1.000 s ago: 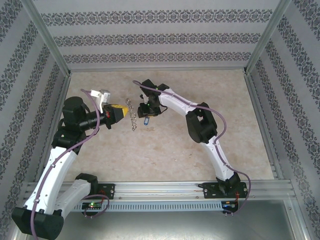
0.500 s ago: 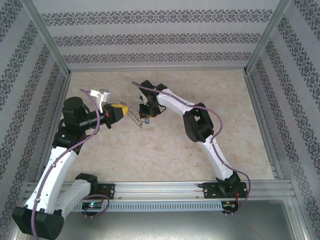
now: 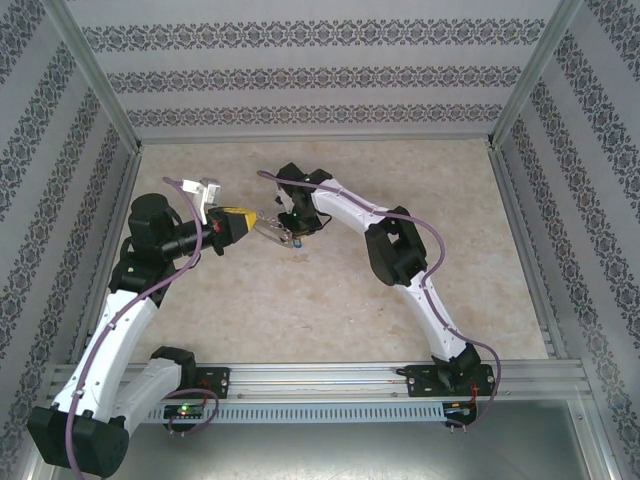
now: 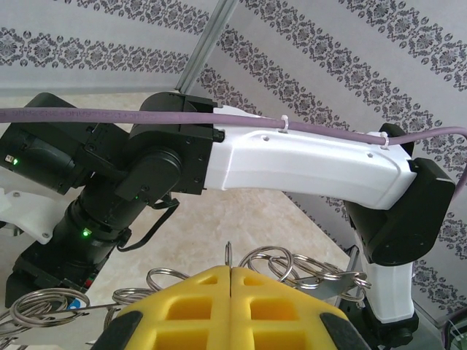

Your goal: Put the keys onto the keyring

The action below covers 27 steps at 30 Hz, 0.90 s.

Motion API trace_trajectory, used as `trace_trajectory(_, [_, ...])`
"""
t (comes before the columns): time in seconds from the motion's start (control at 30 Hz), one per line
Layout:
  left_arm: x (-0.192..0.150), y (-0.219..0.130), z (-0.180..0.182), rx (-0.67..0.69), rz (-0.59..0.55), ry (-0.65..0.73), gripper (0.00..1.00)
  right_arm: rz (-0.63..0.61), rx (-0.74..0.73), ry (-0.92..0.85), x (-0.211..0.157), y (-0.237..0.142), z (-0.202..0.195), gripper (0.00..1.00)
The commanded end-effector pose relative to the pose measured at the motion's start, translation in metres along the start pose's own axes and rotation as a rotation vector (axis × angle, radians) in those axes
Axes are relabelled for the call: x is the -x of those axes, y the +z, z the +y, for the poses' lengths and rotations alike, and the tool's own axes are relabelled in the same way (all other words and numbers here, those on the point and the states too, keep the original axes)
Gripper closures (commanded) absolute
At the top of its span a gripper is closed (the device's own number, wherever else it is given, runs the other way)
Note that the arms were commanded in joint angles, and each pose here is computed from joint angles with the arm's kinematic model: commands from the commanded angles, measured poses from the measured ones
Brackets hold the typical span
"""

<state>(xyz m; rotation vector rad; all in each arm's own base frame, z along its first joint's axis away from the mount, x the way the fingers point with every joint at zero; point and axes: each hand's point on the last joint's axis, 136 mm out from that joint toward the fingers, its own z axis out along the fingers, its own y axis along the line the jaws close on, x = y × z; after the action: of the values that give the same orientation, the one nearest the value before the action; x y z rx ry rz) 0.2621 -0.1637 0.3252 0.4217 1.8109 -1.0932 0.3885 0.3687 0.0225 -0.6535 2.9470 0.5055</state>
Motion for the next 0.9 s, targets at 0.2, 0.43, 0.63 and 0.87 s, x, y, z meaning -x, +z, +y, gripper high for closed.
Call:
trace_trajectory(0.2, [0.013,-0.003,-0.006,-0.025,-0.046,0.034,1.0,0.066,-0.114,-0.076,-0.023,-0.002,-0.012,0.61])
trace_trajectory(0.43, [0.015,-0.002,-0.007,-0.034,-0.049,0.033,1.0,0.076,-0.14,-0.095,-0.03,-0.008,-0.015,0.62])
trace_trajectory(0.63, [0.015,-0.001,-0.006,-0.035,-0.048,0.03,1.0,0.074,-0.147,-0.108,-0.031,-0.013,-0.015,0.68])
trace_trajectory(0.87, [0.014,-0.001,-0.006,-0.039,-0.045,0.022,1.0,0.061,-0.13,-0.08,-0.035,-0.022,-0.017,0.81])
